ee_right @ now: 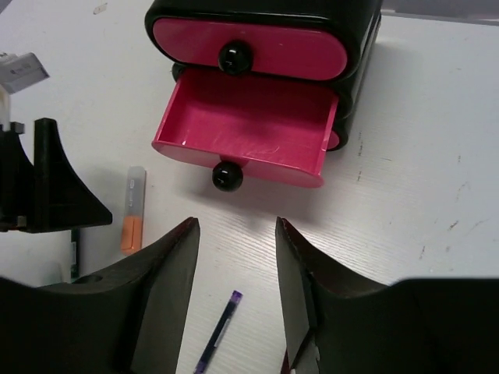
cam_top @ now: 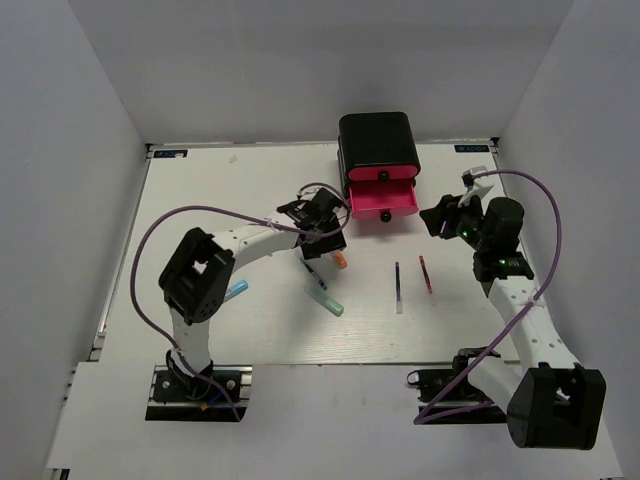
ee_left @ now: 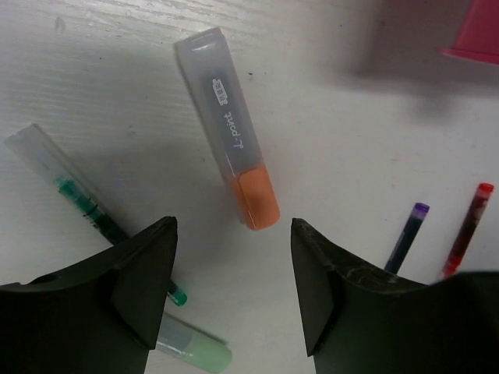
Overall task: Sort the stationery into containers
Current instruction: Open the drawer, then grab a piece of stationery with the left arm
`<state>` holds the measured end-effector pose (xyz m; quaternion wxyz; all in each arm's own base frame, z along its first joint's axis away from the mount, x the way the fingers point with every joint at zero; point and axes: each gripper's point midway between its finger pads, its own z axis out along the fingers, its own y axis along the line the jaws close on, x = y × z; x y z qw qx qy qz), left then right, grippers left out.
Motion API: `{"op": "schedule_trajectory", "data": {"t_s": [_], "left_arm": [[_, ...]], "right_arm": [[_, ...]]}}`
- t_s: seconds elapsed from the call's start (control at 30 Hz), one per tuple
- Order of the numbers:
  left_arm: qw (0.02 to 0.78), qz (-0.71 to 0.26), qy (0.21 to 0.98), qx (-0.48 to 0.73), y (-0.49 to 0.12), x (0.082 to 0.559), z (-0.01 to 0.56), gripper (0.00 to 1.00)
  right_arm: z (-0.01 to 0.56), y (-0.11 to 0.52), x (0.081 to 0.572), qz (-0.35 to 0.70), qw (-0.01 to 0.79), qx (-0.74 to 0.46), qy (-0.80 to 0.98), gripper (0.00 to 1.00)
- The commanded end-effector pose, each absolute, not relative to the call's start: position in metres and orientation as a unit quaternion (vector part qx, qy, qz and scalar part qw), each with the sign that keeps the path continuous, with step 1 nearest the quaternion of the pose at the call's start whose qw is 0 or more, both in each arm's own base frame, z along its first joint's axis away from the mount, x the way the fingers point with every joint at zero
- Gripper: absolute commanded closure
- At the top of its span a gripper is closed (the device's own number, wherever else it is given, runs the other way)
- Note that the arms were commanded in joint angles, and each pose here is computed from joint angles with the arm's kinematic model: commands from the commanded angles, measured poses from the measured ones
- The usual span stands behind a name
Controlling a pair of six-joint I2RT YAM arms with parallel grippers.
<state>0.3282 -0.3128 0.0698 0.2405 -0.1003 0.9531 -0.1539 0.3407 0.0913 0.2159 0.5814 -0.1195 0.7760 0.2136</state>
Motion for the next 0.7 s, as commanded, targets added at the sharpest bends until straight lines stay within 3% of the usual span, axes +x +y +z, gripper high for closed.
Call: {"op": "schedule_trajectory", "data": {"t_s": [0.0, 0.27, 0.4, 0.67], "left_arm": [[0.230, -0.138, 0.954, -0.137, -0.317, 0.330, 0.074, 0.30], [0.217, -0.093, 0.961, -0.142, -0.332, 0.349, 0.059, 0.31], [0.179, -0.038, 0.973, -0.143, -0.321, 0.340, 0.037, 0.34], [0.173, -0.022, 0.974, -0.146, -0.313, 0.335, 0.023, 0.35]], "right_arm": [[0.222, 0.077, 0.339, 0.199, 0.599, -0.113, 0.768, 0.51], [0.231, 0.061, 0.333, 0.194, 0.620, -0.101, 0.754, 0.51], [0.231, 0.052, 0.334, 0.190, 0.621, -0.089, 0.755, 0.51], [0.233, 0.048, 0.330, 0.203, 0.627, -0.085, 0.747, 0.51]]}}
